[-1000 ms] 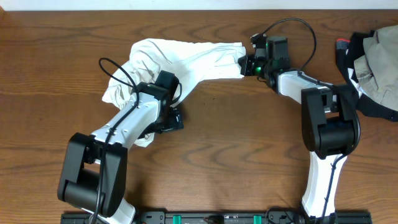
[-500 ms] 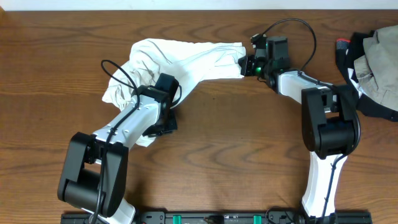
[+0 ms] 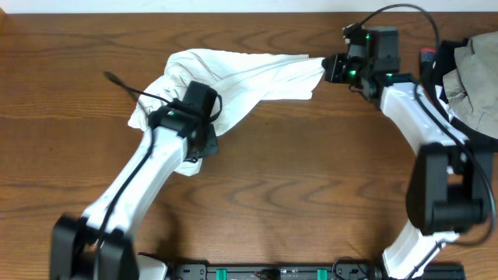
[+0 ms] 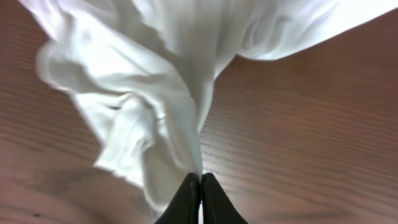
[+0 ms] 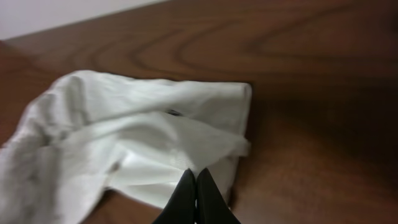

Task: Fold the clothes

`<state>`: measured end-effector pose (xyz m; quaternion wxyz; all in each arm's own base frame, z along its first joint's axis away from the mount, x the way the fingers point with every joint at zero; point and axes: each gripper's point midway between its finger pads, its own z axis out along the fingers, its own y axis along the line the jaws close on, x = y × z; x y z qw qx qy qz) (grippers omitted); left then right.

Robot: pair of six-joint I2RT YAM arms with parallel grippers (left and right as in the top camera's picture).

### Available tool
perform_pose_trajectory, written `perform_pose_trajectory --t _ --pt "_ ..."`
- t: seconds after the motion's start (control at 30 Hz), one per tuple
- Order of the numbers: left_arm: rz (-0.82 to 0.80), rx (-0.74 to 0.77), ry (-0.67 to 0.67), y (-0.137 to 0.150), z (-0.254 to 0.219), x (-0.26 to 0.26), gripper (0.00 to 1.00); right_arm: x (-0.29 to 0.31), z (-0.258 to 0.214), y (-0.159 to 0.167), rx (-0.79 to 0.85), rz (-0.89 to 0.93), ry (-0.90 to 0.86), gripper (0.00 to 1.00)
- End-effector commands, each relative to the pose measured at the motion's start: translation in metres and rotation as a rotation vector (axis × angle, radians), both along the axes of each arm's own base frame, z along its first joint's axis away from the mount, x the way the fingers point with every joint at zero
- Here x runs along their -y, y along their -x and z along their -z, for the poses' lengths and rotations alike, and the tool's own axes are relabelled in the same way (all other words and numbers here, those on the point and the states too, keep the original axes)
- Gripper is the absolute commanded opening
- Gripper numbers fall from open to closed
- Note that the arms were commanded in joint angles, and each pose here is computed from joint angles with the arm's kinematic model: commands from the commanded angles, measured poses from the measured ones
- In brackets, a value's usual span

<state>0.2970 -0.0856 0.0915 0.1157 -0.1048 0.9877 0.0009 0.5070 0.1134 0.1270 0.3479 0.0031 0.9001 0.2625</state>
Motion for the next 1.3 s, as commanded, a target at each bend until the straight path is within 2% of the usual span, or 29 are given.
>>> perform_pose_trajectory --t 0.0,0.33,0.43,0.47,0.53,0.6,0.63,0.8,1.0,1.13,1.27 --pt "0.003 0.116 0.016 -0.003 -0.040 -0.004 0.06 0.004 -0.045 0.010 0.054 -0.004 -0.002 0.01" --pt "-0.026 0.346 0.028 0.021 -0.113 -0.025 0.06 0.034 -0.125 0.066 0.093 0.061 0.025 0.01" --pt "-0.024 0.372 0.060 0.028 -0.123 -0.024 0.06 0.047 -0.141 0.081 0.102 0.089 0.027 0.01" --pt "-0.013 0.354 0.080 0.032 -0.121 -0.020 0.10 0.050 -0.144 0.085 0.106 0.092 0.032 0.01" --pt "-0.003 0.302 0.084 0.037 -0.111 -0.018 0.40 0.052 -0.145 0.089 0.103 0.092 0.041 0.01" --pt "-0.001 0.223 0.060 0.043 -0.092 -0.019 0.91 0.053 -0.143 0.091 0.089 0.092 0.041 0.01" --pt "0.006 0.172 0.056 0.045 -0.080 -0.017 1.00 0.053 -0.141 0.092 0.081 0.092 0.041 0.01" --pt "0.199 -0.036 0.161 0.050 -0.032 0.020 0.98 0.053 -0.137 0.092 0.065 0.092 0.042 0.01" --pt "0.264 -0.134 0.134 0.035 0.012 0.032 0.98 0.055 -0.135 0.092 0.070 0.090 0.062 0.01" --pt "0.301 -0.236 0.116 0.045 0.036 0.038 0.98 0.061 -0.134 0.090 0.069 0.115 0.090 0.01" --pt "0.349 -0.262 0.102 0.050 0.046 0.050 0.98 0.061 -0.132 0.089 0.067 0.117 0.093 0.01"
